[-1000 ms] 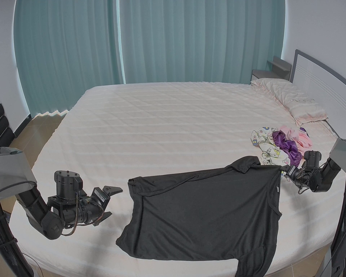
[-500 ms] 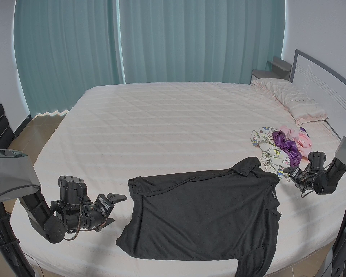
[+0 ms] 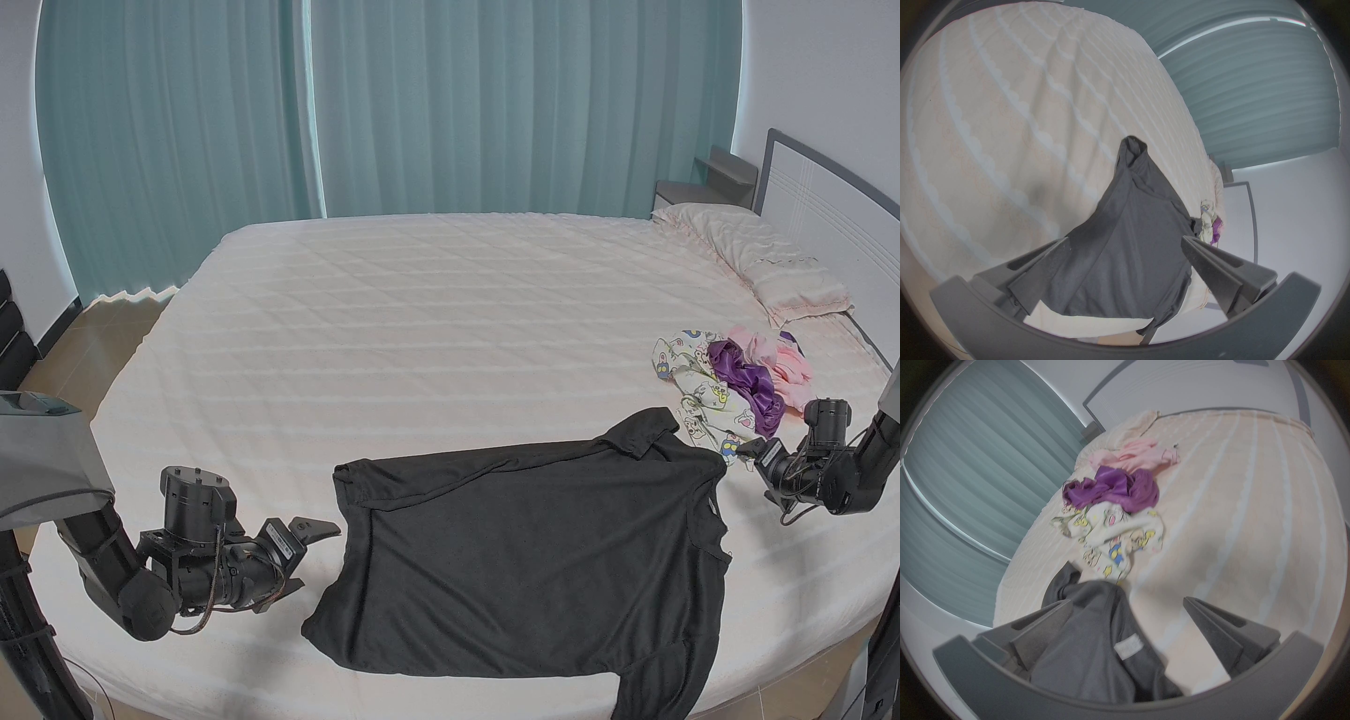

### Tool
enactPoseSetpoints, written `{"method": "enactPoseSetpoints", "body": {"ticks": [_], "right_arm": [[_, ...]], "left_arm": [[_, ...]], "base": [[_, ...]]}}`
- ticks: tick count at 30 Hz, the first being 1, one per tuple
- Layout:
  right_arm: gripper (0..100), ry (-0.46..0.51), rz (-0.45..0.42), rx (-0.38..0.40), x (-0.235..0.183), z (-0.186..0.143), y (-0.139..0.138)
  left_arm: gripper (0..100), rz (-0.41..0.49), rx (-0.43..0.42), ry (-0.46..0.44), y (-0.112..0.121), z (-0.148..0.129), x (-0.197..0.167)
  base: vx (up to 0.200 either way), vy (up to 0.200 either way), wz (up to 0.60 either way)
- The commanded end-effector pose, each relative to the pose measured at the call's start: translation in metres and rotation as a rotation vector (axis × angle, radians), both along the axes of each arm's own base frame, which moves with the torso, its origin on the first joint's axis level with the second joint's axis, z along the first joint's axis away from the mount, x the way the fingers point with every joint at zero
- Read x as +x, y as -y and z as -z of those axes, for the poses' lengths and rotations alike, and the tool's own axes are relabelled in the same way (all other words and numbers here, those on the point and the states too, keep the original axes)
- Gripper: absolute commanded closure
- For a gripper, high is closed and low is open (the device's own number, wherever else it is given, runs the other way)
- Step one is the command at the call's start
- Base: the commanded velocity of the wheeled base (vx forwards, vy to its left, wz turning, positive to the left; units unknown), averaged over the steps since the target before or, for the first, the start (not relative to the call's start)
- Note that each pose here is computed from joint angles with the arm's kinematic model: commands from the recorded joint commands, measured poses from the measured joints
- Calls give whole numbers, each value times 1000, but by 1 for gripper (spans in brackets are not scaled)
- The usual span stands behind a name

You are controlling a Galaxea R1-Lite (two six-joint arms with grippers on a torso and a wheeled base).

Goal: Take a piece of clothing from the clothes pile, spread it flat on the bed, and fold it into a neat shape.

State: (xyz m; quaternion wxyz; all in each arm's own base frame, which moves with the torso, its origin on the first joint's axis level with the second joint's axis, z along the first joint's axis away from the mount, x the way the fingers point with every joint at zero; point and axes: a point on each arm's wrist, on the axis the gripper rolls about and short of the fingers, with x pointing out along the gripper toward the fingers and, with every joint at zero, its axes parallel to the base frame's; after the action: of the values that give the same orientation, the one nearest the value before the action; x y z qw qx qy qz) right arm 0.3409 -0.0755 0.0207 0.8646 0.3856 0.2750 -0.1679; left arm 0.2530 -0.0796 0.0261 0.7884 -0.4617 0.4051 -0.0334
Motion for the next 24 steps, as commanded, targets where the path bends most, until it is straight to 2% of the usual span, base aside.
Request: {"method": "enactPoseSetpoints", "body": {"ticks": [1, 3, 10, 16, 18, 22, 24], "right_arm": [[0, -3, -41, 56, -25, -16, -35], [0, -17, -54, 64, -35, -14, -41], [0, -38, -65, 76, -58, 9, -46], [0, -13, -59, 93, -70, 27, -50], [0, 27, -55, 91, -71, 28, -50], [0, 31, -60, 91, -74, 28, -51], [0, 32, -65, 92, -74, 28, -52]], "left_arm": [[0, 68, 46, -24, 8, 8, -12], [0, 74, 53, -29, 9, 9, -13], [0, 91, 83, -34, 9, 10, -15], [0, 98, 86, -44, 10, 11, -15], [0, 102, 89, -53, 11, 14, -15], [0, 117, 100, -70, 16, 21, -15], [0, 86, 133, -61, 19, 26, -10]], "base": [[0, 0, 0], [0, 0, 0], [-200, 0, 0], [-200, 0, 0], [-200, 0, 0], [0, 0, 0], [0, 0, 0]]}}
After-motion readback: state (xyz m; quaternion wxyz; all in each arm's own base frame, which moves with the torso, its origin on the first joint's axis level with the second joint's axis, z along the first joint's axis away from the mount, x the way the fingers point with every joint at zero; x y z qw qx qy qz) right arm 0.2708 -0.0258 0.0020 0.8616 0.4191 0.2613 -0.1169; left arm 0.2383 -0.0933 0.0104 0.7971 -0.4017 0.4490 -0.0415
